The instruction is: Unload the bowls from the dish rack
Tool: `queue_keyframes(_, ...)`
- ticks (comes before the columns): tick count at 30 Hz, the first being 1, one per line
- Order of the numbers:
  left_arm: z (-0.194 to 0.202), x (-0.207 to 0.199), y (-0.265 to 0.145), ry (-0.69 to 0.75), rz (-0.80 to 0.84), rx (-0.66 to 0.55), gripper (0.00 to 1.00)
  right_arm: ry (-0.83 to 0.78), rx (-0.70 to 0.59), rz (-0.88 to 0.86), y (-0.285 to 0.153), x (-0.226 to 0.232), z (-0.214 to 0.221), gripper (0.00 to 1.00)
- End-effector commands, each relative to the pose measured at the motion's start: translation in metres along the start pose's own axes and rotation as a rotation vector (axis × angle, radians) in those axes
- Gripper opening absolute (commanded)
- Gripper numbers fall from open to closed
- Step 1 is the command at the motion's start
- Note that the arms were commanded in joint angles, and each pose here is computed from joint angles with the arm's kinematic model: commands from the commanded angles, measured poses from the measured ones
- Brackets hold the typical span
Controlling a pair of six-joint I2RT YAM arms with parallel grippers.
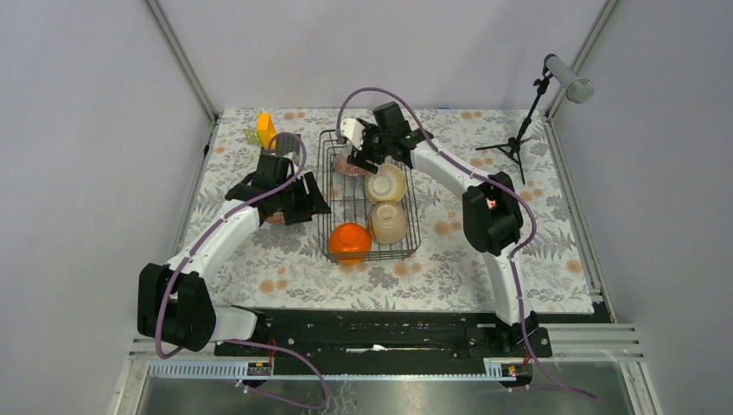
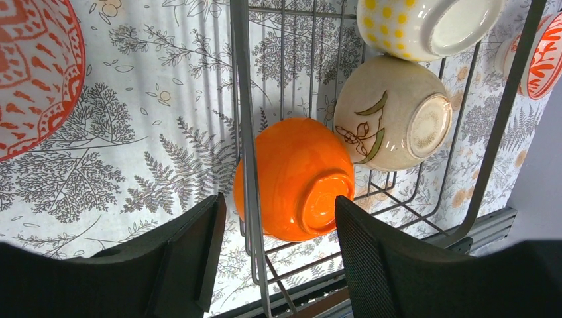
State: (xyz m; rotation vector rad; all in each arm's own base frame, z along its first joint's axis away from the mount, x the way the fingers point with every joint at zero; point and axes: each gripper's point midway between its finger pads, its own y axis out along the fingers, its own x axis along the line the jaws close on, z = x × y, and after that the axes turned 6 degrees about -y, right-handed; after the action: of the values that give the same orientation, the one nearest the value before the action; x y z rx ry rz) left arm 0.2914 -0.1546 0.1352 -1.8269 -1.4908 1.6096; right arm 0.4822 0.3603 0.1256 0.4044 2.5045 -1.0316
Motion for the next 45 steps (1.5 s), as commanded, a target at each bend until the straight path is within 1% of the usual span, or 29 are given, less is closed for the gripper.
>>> queue_keyframes(1,-0.013,-0.006,-0.004,0.016,0.013,-0.042,0.67,0.039,-0.061,0.043,-0.011,-0.020,-0.019,0.85)
queue_keyframes(3,-0.013,-0.006,-0.003,0.015,0.010,-0.040,0.68,0.074,-0.079,0.041,-0.013,-0.022,-0.022,0.89)
queue_keyframes(4,-0.012,-0.005,-0.002,0.013,0.008,-0.037,0.68,0.119,-0.094,0.042,-0.014,-0.024,-0.024,0.90)
queue_keyframes(6,-0.010,-0.004,0.003,0.007,0.006,-0.020,0.67,0.250,-0.131,0.055,-0.015,-0.035,-0.027,0.92)
queue_keyframes(10,-0.011,-0.005,0.014,0.000,0.016,0.003,0.66,0.466,-0.171,0.046,-0.015,-0.048,-0.021,0.91)
queue_keyframes(13,-0.014,-0.007,0.018,0.003,0.022,0.004,0.66,0.665,-0.171,0.139,-0.015,-0.064,-0.020,0.99)
queue_keyframes(15,-0.014,-0.007,0.020,0.003,0.023,0.010,0.66,0.877,-0.161,0.201,-0.014,-0.071,-0.017,1.00)
queue_keyframes(16,-0.015,-0.007,0.021,0.003,0.023,0.011,0.66,0.948,-0.158,0.211,-0.013,-0.073,-0.018,1.00)
queue_keyframes(20,-0.012,-0.007,0.027,-0.010,0.029,0.028,0.66,1.129,-0.176,0.184,-0.010,-0.070,-0.026,0.99)
queue_keyframes(23,-0.008,-0.006,0.033,-0.021,0.030,0.056,0.65,1.225,-0.173,0.209,-0.006,-0.069,-0.025,0.96)
queue_keyframes(28,-0.009,-0.006,0.035,-0.016,0.029,0.060,0.61,1.281,-0.129,0.281,0.004,-0.061,-0.013,0.94)
queue_keyframes(33,-0.005,-0.007,0.036,-0.018,0.041,0.079,0.51,1.258,-0.126,0.277,0.019,-0.054,-0.014,0.93)
queue_keyframes(36,0.002,-0.007,0.037,-0.022,0.046,0.098,0.39,1.239,-0.102,0.304,0.025,-0.051,-0.008,0.93)
queue_keyframes(38,0.004,-0.007,0.036,-0.020,0.047,0.095,0.26,1.221,-0.082,0.320,0.029,-0.048,-0.003,0.93)
queue_keyframes(41,0.005,-0.004,0.034,-0.018,0.042,0.086,0.12,1.182,-0.058,0.331,0.034,-0.045,0.002,0.93)
queue_keyframes(43,0.007,-0.004,0.032,-0.012,0.044,0.085,0.08,1.167,-0.047,0.327,0.037,-0.042,0.005,0.92)
queue_keyframes(45,0.009,-0.003,0.031,-0.009,0.044,0.088,0.07,1.164,-0.035,0.318,0.039,-0.038,0.008,0.90)
